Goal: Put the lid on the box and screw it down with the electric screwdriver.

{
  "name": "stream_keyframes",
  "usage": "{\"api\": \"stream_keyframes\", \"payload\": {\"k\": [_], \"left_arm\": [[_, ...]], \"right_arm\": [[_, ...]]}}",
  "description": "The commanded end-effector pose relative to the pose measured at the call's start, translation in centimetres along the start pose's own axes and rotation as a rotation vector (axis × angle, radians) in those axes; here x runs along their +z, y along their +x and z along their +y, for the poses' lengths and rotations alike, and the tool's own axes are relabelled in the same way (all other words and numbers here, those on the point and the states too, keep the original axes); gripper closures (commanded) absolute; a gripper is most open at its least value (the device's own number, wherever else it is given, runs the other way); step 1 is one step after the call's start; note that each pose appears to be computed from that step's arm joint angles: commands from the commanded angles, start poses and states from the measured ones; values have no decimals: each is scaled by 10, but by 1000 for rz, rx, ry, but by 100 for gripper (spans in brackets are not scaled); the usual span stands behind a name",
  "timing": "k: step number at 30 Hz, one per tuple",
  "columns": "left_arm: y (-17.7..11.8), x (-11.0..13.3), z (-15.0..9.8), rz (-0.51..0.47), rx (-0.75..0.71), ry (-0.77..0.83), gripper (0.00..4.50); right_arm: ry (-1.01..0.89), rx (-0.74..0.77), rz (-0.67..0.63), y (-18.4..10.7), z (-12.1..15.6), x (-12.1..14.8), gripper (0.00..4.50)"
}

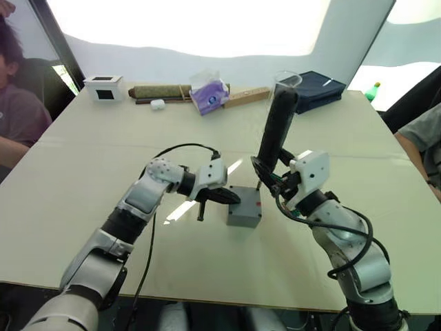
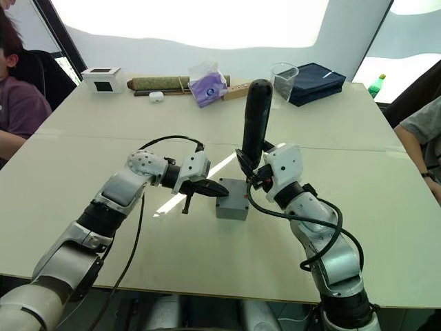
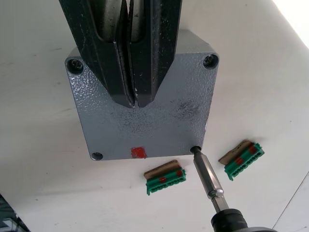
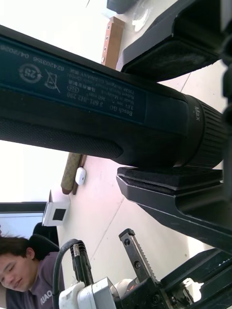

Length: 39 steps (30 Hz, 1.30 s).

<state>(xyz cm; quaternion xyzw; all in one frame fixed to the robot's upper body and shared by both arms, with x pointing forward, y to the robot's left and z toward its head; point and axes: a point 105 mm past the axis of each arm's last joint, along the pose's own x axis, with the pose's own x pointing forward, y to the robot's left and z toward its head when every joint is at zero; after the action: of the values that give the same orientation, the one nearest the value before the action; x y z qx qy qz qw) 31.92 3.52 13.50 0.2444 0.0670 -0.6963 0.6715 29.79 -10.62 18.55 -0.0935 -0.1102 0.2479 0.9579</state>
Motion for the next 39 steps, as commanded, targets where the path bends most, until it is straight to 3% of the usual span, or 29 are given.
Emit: {"api": "stream_keyframes", "payload": {"k": [1,22,25,32,36,39], "left_arm": [[1,-2,-2,11,-4,1,450],[5,-5,-7,4,-16,-8,450],[5,-5,-7,3,-15,-9,450],[1,-1,-3,-36,-9,-50,450],[-8,25,8,-182,37,-103,450],[-26,49,15,-270,56,-142,450]], "right_arm": [[80,1,243,-6,5,-61,233],[94,7,191,-9,6,-49,233],[80,20,125,-5,2,-28,233],[4,120,-126,11,-14,79,233],[148,106,-188,9,-34,121,233],[171,12,91,-3,-71,101,233]]}}
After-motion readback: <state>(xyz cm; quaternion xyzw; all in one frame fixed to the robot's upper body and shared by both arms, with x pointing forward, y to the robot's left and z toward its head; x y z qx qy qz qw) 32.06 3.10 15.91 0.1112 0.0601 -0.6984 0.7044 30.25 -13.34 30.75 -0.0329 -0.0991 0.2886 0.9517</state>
